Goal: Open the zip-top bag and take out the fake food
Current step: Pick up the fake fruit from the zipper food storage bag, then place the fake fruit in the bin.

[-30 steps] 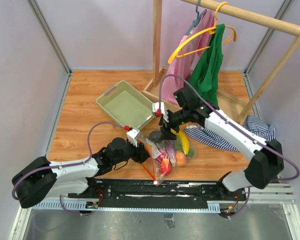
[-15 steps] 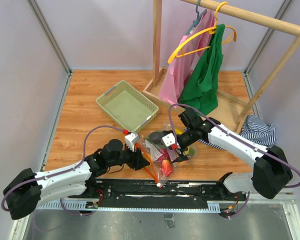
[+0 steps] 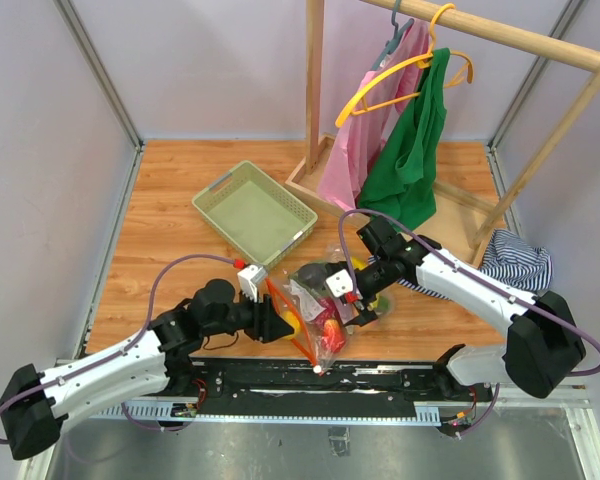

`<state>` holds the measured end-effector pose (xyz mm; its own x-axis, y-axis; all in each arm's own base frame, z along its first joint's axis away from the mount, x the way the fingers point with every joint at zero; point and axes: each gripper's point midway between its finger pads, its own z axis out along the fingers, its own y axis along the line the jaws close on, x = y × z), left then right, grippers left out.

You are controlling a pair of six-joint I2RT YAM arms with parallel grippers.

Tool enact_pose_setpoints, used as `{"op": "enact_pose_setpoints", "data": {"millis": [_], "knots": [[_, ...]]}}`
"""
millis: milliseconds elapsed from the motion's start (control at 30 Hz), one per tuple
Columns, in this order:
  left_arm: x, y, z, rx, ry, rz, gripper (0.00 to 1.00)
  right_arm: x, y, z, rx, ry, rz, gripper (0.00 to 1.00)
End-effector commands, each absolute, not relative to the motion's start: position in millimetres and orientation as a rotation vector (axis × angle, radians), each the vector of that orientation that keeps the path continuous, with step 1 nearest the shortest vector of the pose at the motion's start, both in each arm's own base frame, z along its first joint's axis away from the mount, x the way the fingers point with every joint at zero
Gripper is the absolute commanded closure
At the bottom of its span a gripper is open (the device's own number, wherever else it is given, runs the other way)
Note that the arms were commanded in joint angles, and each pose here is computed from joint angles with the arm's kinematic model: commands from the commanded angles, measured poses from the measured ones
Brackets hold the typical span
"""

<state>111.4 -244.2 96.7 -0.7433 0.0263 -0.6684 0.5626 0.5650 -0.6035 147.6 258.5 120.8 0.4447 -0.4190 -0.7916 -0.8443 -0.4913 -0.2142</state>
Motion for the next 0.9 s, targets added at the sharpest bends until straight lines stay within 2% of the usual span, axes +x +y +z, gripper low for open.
{"op": "enact_pose_setpoints", "data": {"millis": [0, 367, 567, 867], "knots": [[108.8, -245.8, 127.4, 0.32, 2.233, -1.209, 0.86, 144.1, 258.3, 131.6, -2.113, 1.0, 0.899, 0.01], [112.5, -224.1, 161.1, 0.209, 2.311, -1.077, 0.87, 145.8, 257.0, 136.7, -2.104, 0.993, 0.883, 0.01], [137.2, -217.6, 196.8, 0.199, 2.171, -0.984, 0.86, 145.8, 256.2, 137.4, -2.101, 0.993, 0.883, 0.01], [211.5, -223.6, 237.4, 0.158, 1.876, -0.814, 0.86, 146.5, 255.4, 140.9, -2.095, 0.992, 0.877, 0.02]]}}
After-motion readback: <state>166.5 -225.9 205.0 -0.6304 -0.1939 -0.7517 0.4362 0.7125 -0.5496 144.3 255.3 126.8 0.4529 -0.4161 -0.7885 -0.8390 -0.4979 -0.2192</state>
